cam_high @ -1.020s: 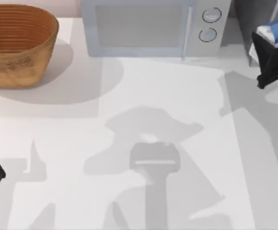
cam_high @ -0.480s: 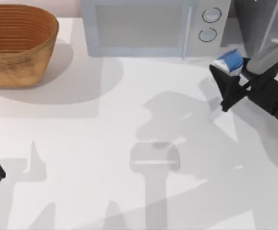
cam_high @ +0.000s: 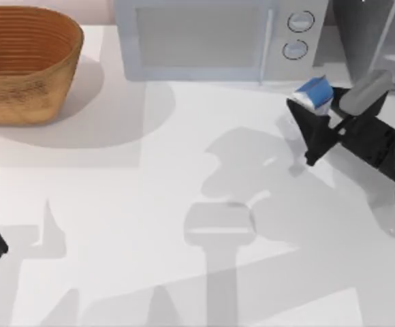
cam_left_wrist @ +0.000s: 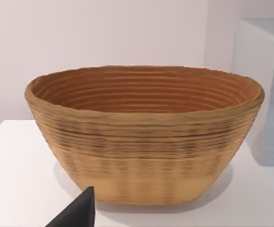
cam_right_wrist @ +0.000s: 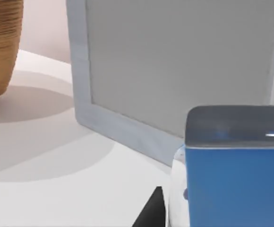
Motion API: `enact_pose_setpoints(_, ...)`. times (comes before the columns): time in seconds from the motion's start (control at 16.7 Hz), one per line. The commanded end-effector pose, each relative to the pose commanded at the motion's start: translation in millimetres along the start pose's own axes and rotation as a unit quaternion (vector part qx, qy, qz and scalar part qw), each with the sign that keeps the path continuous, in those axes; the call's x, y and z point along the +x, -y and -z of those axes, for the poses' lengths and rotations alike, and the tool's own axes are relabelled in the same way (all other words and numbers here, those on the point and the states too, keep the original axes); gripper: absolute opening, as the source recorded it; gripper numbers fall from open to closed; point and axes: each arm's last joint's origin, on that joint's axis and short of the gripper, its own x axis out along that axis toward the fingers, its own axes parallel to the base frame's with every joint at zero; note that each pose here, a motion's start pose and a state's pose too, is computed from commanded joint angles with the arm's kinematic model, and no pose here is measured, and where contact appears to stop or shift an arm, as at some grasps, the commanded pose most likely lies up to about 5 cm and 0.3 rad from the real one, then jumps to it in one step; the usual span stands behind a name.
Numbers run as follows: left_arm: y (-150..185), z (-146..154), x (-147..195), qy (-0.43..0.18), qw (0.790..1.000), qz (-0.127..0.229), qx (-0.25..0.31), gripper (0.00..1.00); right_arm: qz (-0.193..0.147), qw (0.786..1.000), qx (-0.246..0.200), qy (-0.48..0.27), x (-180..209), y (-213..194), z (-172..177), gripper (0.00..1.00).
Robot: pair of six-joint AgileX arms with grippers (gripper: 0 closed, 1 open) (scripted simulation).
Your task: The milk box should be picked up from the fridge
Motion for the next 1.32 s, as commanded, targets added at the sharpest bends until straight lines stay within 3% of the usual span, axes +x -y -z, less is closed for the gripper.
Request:
enact_pose_setpoints(0.6,0,0,0,0.0,1.0,0.0,0.0,1.0,0.018,0.999,0.039,-0.025,31,9,28,0.0)
enact_pose_setpoints(0.84,0,0,0,0.0,1.0,0.0,0.0,1.0,0.002,1.0,0.005,-0.002,59,1,21,0.0)
enact_pose_setpoints(1.08,0,0,0,0.0,1.0,0.0,0.0,1.0,0.0,1.0,0.0,0.0,62,-1,20,0.0)
enact_pose_setpoints(1.32,0,0,0,0.0,1.0,0.0,0.0,1.0,0.0,1.0,0.0,0.0,62,-1,20,0.3)
